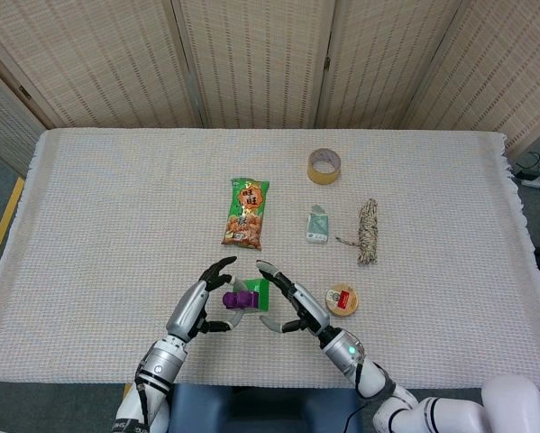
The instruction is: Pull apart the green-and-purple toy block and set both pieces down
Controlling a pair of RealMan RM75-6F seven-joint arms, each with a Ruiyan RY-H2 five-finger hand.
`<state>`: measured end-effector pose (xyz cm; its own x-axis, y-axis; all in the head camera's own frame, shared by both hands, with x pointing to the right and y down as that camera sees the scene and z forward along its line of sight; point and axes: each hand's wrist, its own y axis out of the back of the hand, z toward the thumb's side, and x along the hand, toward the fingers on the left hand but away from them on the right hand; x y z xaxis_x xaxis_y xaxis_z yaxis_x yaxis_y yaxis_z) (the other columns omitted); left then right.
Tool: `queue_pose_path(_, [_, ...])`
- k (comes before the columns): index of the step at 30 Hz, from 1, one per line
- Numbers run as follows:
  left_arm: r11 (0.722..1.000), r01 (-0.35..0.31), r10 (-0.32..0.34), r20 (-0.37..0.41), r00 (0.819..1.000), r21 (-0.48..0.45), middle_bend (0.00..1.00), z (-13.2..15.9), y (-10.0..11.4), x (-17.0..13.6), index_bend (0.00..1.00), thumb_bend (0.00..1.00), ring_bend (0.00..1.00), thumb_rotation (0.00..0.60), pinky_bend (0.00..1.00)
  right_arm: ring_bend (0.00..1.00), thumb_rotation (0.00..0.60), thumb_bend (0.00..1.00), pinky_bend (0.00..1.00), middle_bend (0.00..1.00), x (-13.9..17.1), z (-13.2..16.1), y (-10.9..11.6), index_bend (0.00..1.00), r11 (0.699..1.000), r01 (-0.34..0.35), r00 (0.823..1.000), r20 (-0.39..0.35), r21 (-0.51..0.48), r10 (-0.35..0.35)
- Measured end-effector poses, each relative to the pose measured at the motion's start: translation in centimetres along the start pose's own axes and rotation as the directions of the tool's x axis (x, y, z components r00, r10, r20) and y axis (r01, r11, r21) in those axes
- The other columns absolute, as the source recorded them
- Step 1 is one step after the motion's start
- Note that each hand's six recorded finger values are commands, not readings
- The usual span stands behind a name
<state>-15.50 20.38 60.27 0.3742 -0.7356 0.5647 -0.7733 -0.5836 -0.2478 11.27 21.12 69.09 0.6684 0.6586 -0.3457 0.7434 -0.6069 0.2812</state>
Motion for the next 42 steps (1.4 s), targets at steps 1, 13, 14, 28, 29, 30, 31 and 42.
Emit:
queue_pose_path(1, [1.0, 0.002, -0.002, 0.003, 1.0, 0.0, 0.12, 0.1, -0.1, -0.1, 0.73, 0.49, 0.0, 0.6, 0.0, 0.0, 0.6, 0.4, 0.0, 0.0, -0.1, 0.0, -0.1, 0.06, 1.0, -0.001, 1.0, 0.001, -0.002, 0.001])
queue_pose_path(13, [1.0, 0.008, -0.008, 0.007, 1.0, -0.008, 0.12, 0.0, -0.6, -0.4, 0.73, 0.49, 0.0, 0.6, 0.0, 0.02, 0.6, 0.4, 0.0, 0.03, -0.2, -0.4, -1.0, 0.52, 1.0, 0.017, 1.0, 0.007, -0.024, -0.017])
queue_pose_path(14, [1.0, 0.007, -0.007, 0.008, 1.0, -0.01, 0.12, 0.0, -0.5, -0.4, 0.73, 0.49, 0.0, 0.6, 0.0, 0.03, 0.6, 0.4, 0.0, 0.04, -0.2, -0.4, -0.9, 0.55, 0.999, 0.022, 1.0, 0.006, -0.025, -0.022])
queue_pose_path(28, [0.999, -0.04, 0.04, 0.047, 0.998, -0.007, 0.12, 0.5, 1.4, 0.2, 0.73, 0.49, 0.0, 0.6, 0.0, 0.14, 0.6, 0.4, 0.0, 0.23, 0.6, -1.0, 0.2, 0.89, 0.998, 0.064, 0.998, 0.029, 0.019, -0.064])
queue_pose_path(29, [0.999, -0.047, 0.047, 0.048, 0.998, -0.009, 0.12, 0.5, 1.8, 0.3, 0.73, 0.49, 0.0, 0.6, 0.0, 0.14, 0.6, 0.4, 0.0, 0.23, 0.7, -1.0, 0.3, 0.89, 0.998, 0.064, 0.997, 0.032, 0.021, -0.065])
queue_pose_path(30, [0.999, -0.051, 0.052, 0.047, 0.998, -0.009, 0.12, 0.4, 2.1, 0.4, 0.73, 0.49, 0.0, 0.6, 0.0, 0.14, 0.6, 0.4, 0.0, 0.23, 0.7, -1.1, 0.4, 0.89, 0.998, 0.064, 0.997, 0.034, 0.023, -0.065])
queue_pose_path(31, [0.998, -0.056, 0.056, 0.047, 0.997, -0.008, 0.12, 0.4, 2.3, 0.5, 0.73, 0.49, 0.0, 0.6, 0.0, 0.14, 0.6, 0.4, 0.0, 0.23, 0.8, -1.1, 0.5, 0.89, 0.998, 0.064, 0.997, 0.035, 0.026, -0.065])
queue_pose_path(42, [0.994, -0.083, 0.082, 0.014, 0.996, 0.072, 0.13, -2.6, 4.7, 0.6, 0.73, 0.49, 0.0, 0.6, 0.0, 0.14, 0.6, 0.4, 0.0, 0.23, 1.4, 1.0, 2.7, 0.9, 0.969, 0.096, 0.995, -0.025, 0.226, -0.093])
